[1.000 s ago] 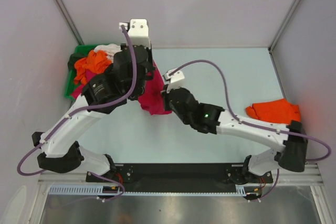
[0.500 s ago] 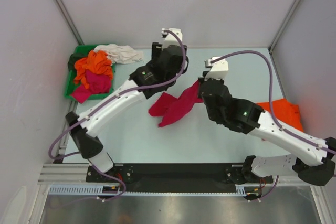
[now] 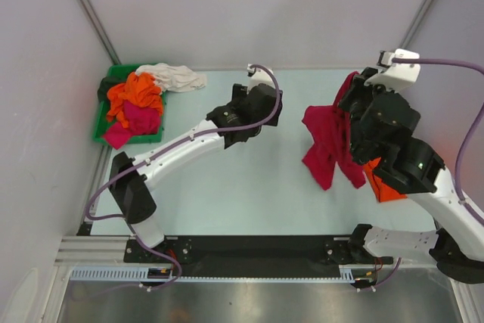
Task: Fold and stack the t-shirts
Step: Flatten out the tshirt
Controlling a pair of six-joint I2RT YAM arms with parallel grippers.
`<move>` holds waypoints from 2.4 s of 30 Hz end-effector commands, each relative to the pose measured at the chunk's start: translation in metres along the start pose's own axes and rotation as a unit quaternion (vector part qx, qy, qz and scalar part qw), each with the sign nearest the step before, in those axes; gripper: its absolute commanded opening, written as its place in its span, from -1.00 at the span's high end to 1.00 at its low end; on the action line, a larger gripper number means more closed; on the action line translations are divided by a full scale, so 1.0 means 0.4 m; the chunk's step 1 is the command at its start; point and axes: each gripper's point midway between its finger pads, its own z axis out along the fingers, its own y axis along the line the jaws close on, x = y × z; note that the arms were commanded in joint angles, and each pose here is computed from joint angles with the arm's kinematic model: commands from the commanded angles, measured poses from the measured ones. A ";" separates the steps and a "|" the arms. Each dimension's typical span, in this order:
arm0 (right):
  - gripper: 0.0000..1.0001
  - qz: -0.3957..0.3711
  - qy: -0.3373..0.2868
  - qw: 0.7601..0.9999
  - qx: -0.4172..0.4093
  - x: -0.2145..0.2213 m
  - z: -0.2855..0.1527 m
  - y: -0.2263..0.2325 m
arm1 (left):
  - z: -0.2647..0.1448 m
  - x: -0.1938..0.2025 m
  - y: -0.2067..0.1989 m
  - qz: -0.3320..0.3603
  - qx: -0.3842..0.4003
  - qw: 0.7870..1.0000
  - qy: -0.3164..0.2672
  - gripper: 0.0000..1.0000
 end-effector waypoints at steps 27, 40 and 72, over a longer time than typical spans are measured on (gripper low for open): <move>1.00 -0.015 0.050 0.996 -0.069 -0.062 0.157 0.143 | -0.196 0.063 0.055 -0.119 0.098 0.987 -0.040 -0.78; 1.00 -0.008 0.114 0.981 -0.154 0.095 0.179 0.308 | -0.256 -0.007 0.197 -0.153 0.030 0.983 -0.091 -0.79; 1.00 -0.067 0.086 0.987 -0.119 0.037 0.095 0.289 | -0.270 0.022 0.255 -0.149 0.018 0.984 -0.091 -0.78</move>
